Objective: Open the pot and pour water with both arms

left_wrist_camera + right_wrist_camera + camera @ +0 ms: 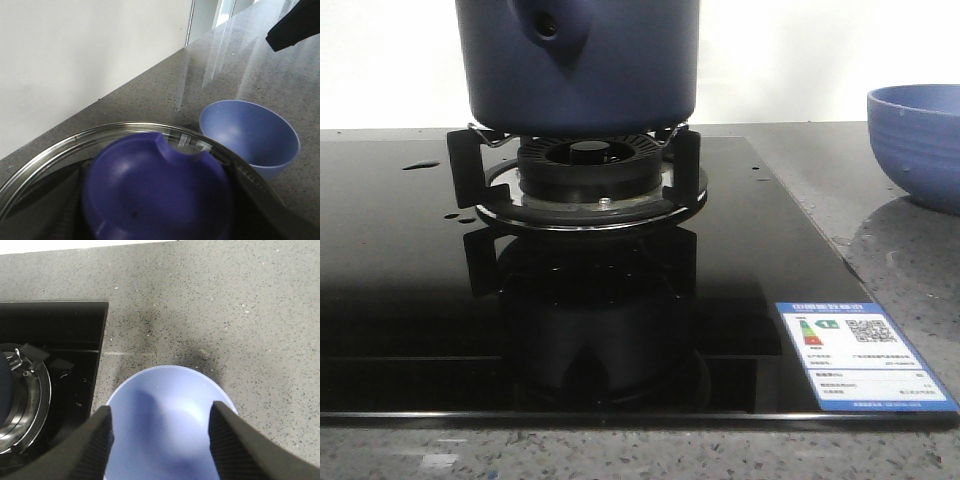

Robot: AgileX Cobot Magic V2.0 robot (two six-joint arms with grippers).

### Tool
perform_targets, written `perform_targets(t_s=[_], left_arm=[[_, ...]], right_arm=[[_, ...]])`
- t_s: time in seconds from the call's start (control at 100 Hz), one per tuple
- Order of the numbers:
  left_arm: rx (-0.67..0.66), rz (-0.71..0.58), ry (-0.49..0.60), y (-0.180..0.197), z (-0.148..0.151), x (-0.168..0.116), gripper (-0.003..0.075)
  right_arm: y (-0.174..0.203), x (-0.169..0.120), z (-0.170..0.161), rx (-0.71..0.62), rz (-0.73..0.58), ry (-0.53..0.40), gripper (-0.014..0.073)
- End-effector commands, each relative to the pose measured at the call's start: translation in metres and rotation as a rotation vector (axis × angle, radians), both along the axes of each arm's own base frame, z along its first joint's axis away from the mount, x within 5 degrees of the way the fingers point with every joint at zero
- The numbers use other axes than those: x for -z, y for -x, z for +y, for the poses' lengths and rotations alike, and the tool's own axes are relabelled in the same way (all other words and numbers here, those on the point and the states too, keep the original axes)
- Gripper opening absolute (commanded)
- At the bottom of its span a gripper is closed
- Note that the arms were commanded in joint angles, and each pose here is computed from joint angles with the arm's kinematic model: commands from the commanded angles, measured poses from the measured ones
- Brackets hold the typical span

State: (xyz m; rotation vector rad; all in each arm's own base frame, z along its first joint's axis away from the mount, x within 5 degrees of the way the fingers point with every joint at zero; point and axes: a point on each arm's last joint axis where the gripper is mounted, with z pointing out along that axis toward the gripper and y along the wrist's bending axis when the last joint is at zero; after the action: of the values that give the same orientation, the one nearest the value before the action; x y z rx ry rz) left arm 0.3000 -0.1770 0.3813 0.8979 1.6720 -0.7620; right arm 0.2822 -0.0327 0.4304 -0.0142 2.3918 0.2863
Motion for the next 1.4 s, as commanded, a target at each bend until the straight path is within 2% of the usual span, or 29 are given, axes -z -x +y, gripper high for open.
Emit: perform_targets(t_s=[0.0,0.61,1.39], left_arm=[[-0.050,-0.063,0.097,0.006,0.003,-0.030,0.0388],[-0.049,-0.009,0.072,-0.006,-0.001,-0.010,0.0388],[-0.028,-0.015,0.029,-0.007,0.002,-0.006,0.0388]], right_arm=[[0.009,-0.022,0.002,0.001,-0.111,0.003,0.0384],[0.009,-0.022,0.002,0.000,-0.112,0.004,0.0384],[0.007,-0.016,0.002,-0.001,-0.092,0.001,0.0384]])
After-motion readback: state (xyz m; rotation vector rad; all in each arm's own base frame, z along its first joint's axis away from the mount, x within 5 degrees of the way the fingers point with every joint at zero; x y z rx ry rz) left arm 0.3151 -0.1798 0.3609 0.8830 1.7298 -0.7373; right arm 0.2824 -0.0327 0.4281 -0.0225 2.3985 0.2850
